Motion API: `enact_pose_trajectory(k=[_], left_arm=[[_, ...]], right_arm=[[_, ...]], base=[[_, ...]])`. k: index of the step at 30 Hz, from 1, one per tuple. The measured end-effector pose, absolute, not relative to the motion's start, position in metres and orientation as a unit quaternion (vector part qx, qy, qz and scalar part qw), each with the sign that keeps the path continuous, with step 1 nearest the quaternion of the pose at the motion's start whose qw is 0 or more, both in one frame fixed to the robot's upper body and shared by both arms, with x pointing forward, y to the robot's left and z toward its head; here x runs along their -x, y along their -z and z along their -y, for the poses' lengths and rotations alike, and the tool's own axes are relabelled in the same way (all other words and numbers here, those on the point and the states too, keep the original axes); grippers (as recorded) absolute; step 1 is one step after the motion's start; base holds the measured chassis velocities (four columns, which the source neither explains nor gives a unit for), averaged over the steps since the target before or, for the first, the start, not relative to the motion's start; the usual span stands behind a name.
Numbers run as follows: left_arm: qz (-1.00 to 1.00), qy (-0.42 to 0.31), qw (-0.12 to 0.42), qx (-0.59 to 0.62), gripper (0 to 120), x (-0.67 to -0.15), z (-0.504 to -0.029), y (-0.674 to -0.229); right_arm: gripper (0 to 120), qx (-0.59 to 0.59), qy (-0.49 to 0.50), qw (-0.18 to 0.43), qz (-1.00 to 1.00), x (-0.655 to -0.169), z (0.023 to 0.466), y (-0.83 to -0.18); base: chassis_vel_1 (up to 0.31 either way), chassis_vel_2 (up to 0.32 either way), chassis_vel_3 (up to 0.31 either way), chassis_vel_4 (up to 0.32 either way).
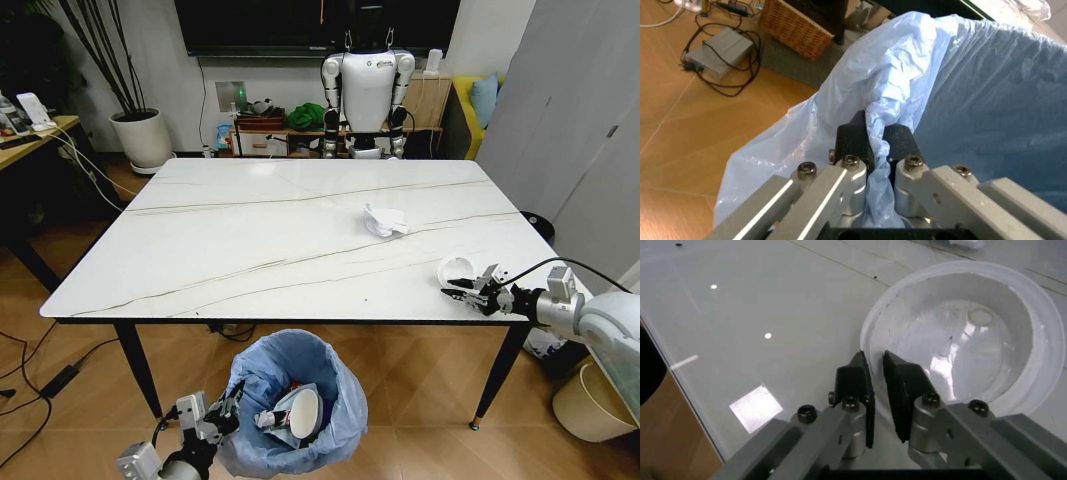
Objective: Pick up the trash bin and place the trash from the table into it.
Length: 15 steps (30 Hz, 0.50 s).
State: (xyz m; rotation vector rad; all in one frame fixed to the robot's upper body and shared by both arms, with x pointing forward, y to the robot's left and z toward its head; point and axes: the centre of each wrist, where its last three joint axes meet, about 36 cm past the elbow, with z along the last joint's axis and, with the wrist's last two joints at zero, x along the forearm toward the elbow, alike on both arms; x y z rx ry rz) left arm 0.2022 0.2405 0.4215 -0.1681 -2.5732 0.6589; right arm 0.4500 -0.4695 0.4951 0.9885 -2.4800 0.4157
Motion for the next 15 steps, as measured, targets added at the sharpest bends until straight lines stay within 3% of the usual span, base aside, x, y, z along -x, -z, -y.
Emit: enact_pose_trajectory(k=[3,15], left_arm=[[0.939,-0.241,0.238,0.061,0,-0.2021,-0.2403,-0.4207],[0.939,-0.242,0.238,0.061,0,-0.2021,-0.2393,-0.4204]], right_arm=[[0,-0.356,-0.150,0.218,0.896,-0.4504,0.4701,-0.4947],[0,-0.357,-0.152,0.215,0.896,-0.4511,0.4740,-0.4972]], base=[[0.000,0.000,0.000,0.000],[0.000,0.000,0.000,0.000]])
